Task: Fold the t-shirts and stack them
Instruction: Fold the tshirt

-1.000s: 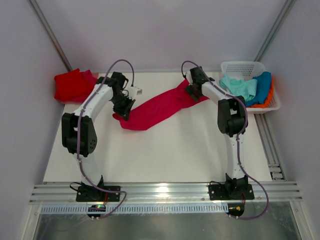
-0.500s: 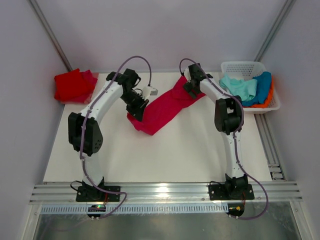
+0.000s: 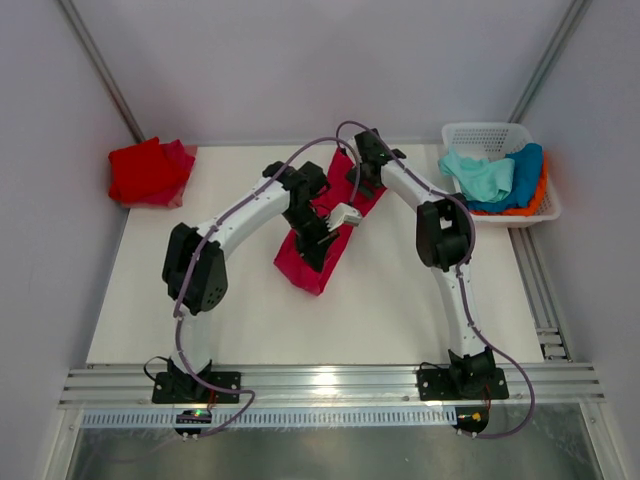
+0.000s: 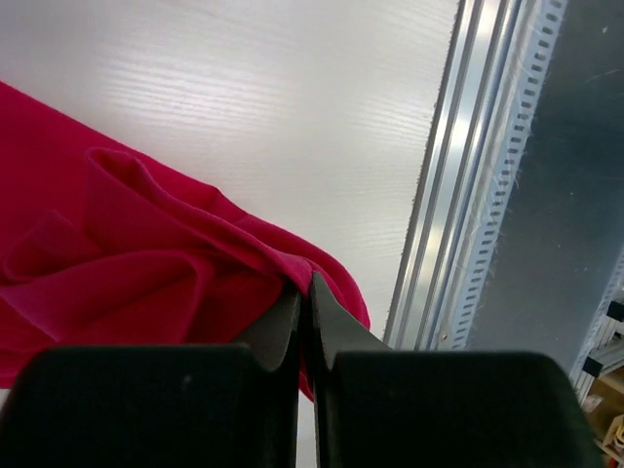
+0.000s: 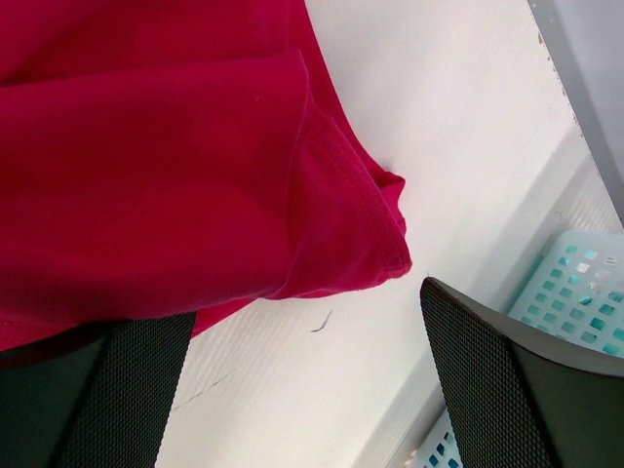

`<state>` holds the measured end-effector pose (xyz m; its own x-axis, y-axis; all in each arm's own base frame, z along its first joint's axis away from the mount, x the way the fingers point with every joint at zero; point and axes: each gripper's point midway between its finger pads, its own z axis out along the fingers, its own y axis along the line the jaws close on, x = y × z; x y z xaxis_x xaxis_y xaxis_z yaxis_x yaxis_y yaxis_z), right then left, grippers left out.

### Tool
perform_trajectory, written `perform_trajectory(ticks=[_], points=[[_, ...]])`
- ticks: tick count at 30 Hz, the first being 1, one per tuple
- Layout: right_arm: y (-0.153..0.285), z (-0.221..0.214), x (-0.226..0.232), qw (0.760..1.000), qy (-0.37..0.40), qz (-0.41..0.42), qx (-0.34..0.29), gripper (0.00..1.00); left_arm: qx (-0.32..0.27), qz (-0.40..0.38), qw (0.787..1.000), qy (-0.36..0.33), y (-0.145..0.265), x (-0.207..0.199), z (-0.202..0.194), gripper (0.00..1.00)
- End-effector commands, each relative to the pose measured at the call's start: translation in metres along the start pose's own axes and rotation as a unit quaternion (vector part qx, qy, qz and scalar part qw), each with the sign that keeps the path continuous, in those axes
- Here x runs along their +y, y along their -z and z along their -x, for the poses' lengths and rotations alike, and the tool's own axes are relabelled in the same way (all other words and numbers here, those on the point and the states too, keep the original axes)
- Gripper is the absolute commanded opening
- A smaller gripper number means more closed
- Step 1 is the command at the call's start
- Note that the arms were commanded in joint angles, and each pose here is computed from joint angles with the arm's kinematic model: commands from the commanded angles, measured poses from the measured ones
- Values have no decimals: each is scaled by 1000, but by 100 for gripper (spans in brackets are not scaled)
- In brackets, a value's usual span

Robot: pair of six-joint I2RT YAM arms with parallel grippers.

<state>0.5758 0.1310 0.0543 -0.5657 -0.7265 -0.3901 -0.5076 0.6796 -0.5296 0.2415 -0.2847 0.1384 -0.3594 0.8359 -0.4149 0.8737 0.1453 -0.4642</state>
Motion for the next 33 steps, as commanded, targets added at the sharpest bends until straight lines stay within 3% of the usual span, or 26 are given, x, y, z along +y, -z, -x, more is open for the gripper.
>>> perform_trajectory(ticks=[1,9,13,20,27,33], points=[[3,15,8,1000,7,4,-14,99,37,-96,993,57,20,-63,-20,0],[2,10,10,1000,18,-5,-5,99,-33,32,991,126,14,-13,20,0],[5,5,11,1000,16,-8,-7,99,-78,160,972,152,20,42,44,0],[6,4,14,1000,8,-2,-6,99,-124,254,943,173,24,95,69,0],[4,1,16,1000,10,-2,-5,99,-136,315,924,168,30,135,89,0],[9,-4,15,1000,12,-5,1,99,-97,354,905,216,10,174,78,0]])
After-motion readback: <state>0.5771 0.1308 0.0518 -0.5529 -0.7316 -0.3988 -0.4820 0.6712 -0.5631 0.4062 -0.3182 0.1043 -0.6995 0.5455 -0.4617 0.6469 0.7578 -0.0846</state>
